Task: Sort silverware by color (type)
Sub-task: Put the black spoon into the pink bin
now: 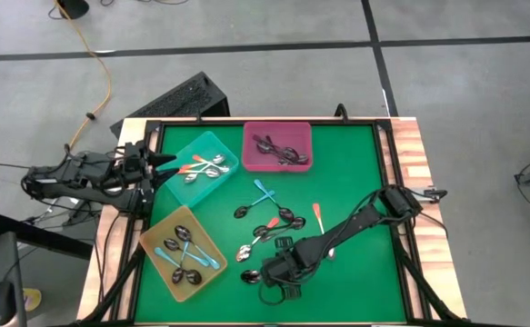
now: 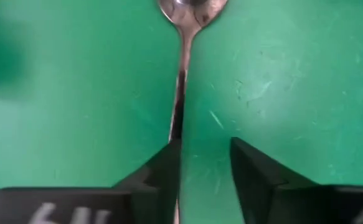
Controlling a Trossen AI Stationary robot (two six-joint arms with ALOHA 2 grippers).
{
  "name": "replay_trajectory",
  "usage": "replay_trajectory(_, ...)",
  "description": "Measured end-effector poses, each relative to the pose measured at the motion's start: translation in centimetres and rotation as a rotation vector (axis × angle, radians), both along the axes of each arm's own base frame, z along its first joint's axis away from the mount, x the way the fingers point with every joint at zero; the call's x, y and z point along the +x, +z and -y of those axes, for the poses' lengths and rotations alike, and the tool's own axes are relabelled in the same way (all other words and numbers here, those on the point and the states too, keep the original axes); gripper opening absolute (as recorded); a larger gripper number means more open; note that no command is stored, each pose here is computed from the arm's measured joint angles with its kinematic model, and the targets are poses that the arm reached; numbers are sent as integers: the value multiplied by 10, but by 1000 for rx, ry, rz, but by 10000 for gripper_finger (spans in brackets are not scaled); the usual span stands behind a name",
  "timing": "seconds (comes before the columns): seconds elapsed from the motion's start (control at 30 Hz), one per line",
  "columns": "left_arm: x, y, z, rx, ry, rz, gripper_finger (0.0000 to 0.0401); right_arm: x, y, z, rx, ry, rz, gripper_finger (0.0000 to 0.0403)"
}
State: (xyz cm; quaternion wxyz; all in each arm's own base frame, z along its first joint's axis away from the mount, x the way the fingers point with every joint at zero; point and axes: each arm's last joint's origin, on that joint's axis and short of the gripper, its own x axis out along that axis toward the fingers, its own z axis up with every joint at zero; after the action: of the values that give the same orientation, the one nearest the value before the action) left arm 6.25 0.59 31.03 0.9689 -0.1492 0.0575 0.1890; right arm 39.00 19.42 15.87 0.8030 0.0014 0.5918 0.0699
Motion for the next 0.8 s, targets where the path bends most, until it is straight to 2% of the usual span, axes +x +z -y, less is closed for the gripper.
replay_trajectory(0.23,0,0,0,1,6,-1,219,2,0,4,4,-4,-4,32)
replay_trajectory(0.4,0,0,0,1,7,-1,219,2,2,3,2,12,4,8)
replay_trajectory(0.53,0,0,0,1,7,0,219,9,16,-1,27,37,47,33)
replay_trajectory(0.67,0,0,0,1,7,0,219,15,31,-4,52,50,98,93)
replay_trajectory(0.8,0,0,0,1,7,-1,219,15,29,-2,23,48,93,161)
